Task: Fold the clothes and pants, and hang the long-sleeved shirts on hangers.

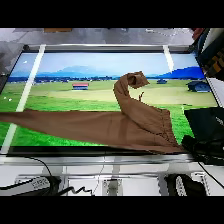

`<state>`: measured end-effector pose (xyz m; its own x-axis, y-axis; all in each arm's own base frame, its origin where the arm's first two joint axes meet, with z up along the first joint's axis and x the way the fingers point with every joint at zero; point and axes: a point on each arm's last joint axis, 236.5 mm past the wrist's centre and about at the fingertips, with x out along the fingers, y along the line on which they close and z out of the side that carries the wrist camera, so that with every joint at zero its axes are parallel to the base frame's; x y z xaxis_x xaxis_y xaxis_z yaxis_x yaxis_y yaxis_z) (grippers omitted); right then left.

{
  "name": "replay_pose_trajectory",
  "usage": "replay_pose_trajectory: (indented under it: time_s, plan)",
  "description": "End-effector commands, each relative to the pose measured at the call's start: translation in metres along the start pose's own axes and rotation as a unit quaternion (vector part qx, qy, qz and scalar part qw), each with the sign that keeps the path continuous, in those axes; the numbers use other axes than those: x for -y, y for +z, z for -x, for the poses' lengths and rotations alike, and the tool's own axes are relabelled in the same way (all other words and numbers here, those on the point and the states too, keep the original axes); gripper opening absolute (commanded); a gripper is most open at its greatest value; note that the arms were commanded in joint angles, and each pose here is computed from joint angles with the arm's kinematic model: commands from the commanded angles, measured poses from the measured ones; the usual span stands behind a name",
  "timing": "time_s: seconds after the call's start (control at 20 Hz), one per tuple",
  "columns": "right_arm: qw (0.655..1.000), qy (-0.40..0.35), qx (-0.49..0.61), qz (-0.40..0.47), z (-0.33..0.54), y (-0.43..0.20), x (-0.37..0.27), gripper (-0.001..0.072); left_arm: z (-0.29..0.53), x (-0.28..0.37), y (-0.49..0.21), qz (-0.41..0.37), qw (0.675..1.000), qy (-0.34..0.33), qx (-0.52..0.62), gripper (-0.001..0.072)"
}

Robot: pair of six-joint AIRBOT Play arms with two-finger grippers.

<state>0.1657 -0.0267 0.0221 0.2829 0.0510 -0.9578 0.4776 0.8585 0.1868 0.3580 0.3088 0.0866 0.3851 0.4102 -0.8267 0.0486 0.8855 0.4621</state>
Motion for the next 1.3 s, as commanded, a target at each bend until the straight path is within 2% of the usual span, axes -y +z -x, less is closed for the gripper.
replay_pose_trajectory:
  time_s: [0.0,0.15,0.4,0.55,0.65,0.95,1.0,1.05,1.1,1.15,1.2,1.25]
  plan:
    - [1.000,-0.008,-0.004,0.001,0.003,-0.002,0.003,0.0034,0.054,-0.016,0.074,0.005,0.995,0.030,0.100,0.0011]
    - [1.000,-0.012,-0.004,0.001,0.003,-0.002,0.005,0.0034,0.049,-0.001,0.051,0.012,0.998,-0.004,0.060,0.0011]
    - [1.000,-0.014,-0.012,0.002,0.004,-0.006,0.006,0.0034,-0.023,0.069,-0.086,0.046,0.985,-0.121,-0.114,0.0010]
    - [1.000,-0.015,-0.021,0.004,0.004,-0.010,0.007,0.0034,-0.047,0.094,-0.157,-0.019,0.971,-0.141,-0.194,0.0011]
    - [1.000,-0.015,-0.022,0.013,0.004,-0.010,0.007,0.0034,-0.055,0.115,-0.178,-0.029,0.961,-0.169,-0.215,0.0012]
    - [1.000,-0.015,-0.022,0.014,0.004,-0.010,0.007,0.0034,-0.061,0.102,-0.201,-0.072,0.952,-0.147,-0.257,0.0014]
    - [1.000,-0.015,-0.022,0.014,0.004,-0.010,0.007,0.0035,-0.061,0.102,-0.201,-0.073,0.952,-0.147,-0.258,0.0088]
    - [1.000,-0.014,-0.022,0.014,0.004,-0.010,0.006,0.0035,-0.061,0.102,-0.201,-0.073,0.952,-0.146,-0.257,0.0359]
    - [1.000,-0.014,-0.022,0.014,0.004,-0.010,0.006,0.0035,-0.063,0.100,-0.199,-0.067,0.955,-0.140,-0.254,0.0579]
    - [1.000,-0.014,-0.022,0.014,0.004,-0.010,0.006,0.0066,-0.064,0.094,-0.199,-0.045,0.958,-0.122,-0.257,0.0603]
    - [1.000,-0.014,-0.022,0.014,0.004,-0.010,0.006,0.0218,-0.066,0.085,-0.198,-0.012,0.961,-0.091,-0.260,0.0603]
    - [1.000,-0.014,-0.022,0.014,0.004,-0.010,0.006,0.0411,-0.068,0.074,-0.197,0.015,0.964,-0.060,-0.260,0.0602]
